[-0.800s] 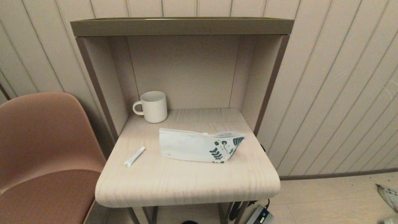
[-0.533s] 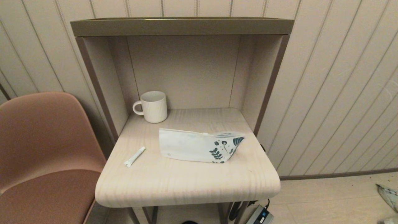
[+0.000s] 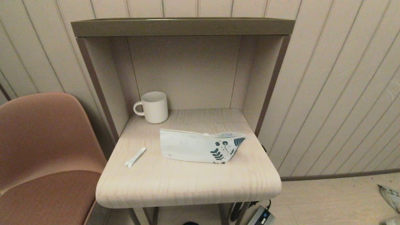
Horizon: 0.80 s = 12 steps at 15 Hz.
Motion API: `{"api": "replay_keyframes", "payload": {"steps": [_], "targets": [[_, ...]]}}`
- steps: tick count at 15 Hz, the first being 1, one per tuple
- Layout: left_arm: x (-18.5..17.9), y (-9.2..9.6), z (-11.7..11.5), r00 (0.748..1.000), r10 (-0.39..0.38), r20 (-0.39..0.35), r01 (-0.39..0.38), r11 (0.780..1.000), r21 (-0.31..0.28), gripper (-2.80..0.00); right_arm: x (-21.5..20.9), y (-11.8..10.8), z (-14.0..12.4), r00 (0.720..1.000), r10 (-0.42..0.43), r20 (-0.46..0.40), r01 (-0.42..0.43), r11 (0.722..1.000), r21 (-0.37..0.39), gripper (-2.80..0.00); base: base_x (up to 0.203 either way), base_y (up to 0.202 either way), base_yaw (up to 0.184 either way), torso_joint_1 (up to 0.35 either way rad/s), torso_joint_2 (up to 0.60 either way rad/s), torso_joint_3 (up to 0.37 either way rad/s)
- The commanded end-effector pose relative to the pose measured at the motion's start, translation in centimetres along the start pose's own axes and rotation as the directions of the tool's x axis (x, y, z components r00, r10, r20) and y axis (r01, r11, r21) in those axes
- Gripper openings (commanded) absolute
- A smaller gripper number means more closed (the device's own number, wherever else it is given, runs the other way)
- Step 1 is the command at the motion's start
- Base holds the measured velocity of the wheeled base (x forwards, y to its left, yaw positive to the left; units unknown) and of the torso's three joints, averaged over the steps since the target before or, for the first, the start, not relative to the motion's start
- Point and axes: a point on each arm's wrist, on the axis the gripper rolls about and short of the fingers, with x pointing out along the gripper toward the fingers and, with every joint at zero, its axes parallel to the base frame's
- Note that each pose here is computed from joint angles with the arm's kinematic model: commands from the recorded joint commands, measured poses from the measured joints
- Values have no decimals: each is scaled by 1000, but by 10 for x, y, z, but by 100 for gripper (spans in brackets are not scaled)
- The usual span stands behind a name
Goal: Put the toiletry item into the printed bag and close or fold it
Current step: Pick up the storage bag
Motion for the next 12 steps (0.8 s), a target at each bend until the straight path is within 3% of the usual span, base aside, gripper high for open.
{"api": "replay_keyframes", "payload": {"steps": [1, 3, 5, 7, 8, 9, 11, 12], "targets": [[0, 0, 0, 1000, -1, -1, 1, 1000, -1, -280, 51, -5, 37, 988, 48, -147, -41, 998, 51, -280, 0, 0, 0, 0, 0, 0], [0, 0, 0, 1000, -1, -1, 1, 1000, -1, -280, 106, -5, 58, 935, 175, -308, -141, 982, 128, -280, 0, 0, 0, 0, 0, 0], [0, 0, 0, 1000, -1, -1, 1, 1000, -1, -280, 159, 0, 56, 833, 290, -472, -217, 955, 205, -280, 0, 0, 0, 0, 0, 0], [0, 0, 0, 1000, -1, -1, 1, 1000, -1, -280, 196, -2, 46, 723, 405, -560, -285, 913, 294, -280, 0, 0, 0, 0, 0, 0], [0, 0, 0, 1000, -1, 0, 1, 1000, -1, -280, 203, -11, 42, 713, 405, -573, -291, 914, 284, 0, 0, 0, 0, 0, 0, 0], [0, 0, 0, 1000, -1, -1, 1, 1000, -1, -280, 208, -20, 38, 706, 393, -590, -324, 919, 224, 0, 0, 0, 0, 0, 0, 0], [0, 0, 0, 1000, -1, -1, 1, 1000, -1, -280, 213, -29, 30, 637, 394, -662, -369, 910, 187, 0, 0, 0, 0, 0, 0, 0], [0, 0, 0, 1000, -1, -1, 1, 1000, -1, -280, 214, -29, 35, 623, 394, -676, -393, 905, 164, 0, 0, 0, 0, 0, 0, 0]]}}
